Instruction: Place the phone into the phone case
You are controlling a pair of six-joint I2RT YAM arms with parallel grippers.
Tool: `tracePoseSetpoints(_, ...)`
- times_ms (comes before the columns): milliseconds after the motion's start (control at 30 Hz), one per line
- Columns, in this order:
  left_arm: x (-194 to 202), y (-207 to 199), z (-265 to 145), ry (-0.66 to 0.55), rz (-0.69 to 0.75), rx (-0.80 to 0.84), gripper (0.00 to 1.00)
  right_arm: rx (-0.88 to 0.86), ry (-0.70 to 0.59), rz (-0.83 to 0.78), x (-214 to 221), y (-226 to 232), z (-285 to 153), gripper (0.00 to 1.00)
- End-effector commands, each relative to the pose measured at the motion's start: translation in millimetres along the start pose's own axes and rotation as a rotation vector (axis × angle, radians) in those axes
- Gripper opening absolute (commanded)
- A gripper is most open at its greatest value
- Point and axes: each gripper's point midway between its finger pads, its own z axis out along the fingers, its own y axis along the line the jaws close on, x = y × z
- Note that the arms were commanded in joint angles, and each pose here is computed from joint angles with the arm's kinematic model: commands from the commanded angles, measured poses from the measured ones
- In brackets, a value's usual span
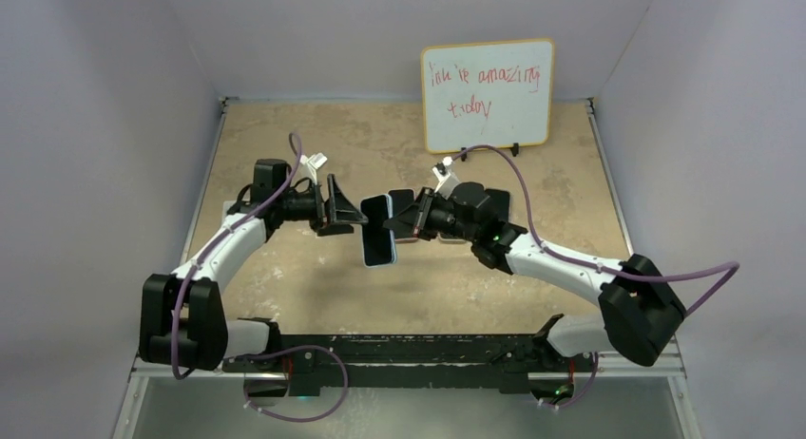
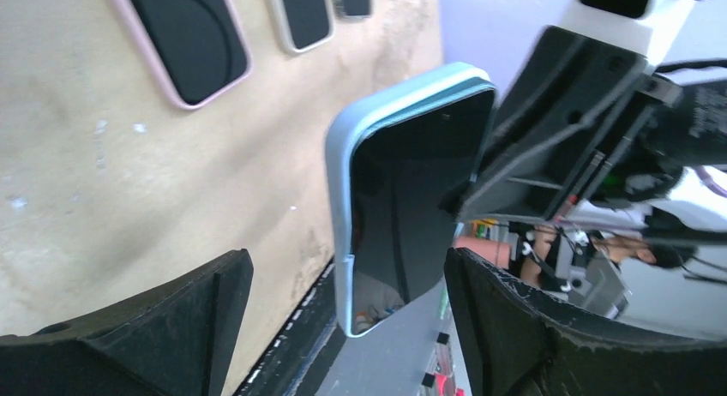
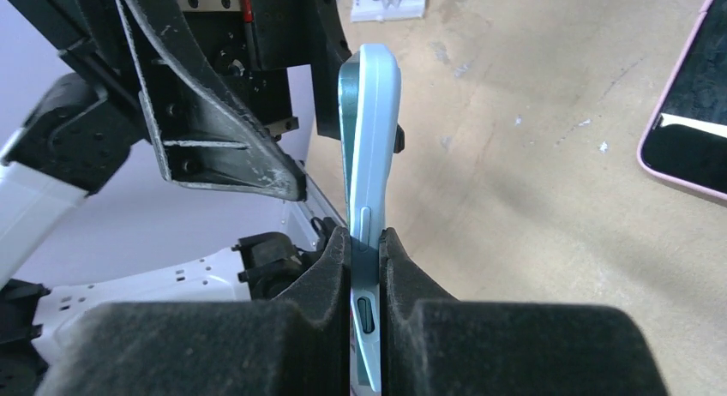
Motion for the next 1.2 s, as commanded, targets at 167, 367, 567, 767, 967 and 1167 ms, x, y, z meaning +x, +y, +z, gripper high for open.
tracePoseSetpoints(167, 4.0, -79.5, -13.0, -0.021, 0.172, 0.325, 0.84, -0.335, -0.105, 0.053, -23.2, 74.1, -21.4, 0.0)
tracePoseSetpoints(367, 9.6, -88.9, -13.0, -0.021, 0.176, 0.355, 0.79, -0.427, -0.122, 0.064, -23.7, 86.1, -29.7, 0.0)
tracePoseSetpoints(567, 7.2, -103.6, -12.9, -0.039, 0.184, 0.373, 0.56, -0.429, -0.113, 0.074, -21.0, 83.1, -29.7, 0.0)
tracePoseSetpoints(767, 6.2, -115.5, -16.0, -0.073, 0.158, 0.415, 0.16, -0.403, -0.1, 0.077, -17.3, 73.6, -31.7, 0.07)
tracePoseSetpoints(967, 4.1, -121.7, -13.9, -0.087, 0.172, 0.428, 0.0, -0.395, -0.015, 0.032, 1.8, 65.1, -33.6, 0.45)
tracePoseSetpoints(1167, -0.6, -124.6, -12.8, -0.106, 0.185, 0.433, 0.0, -0.414, 0.057, 0.001, 18.7, 59.0, -36.0, 0.61)
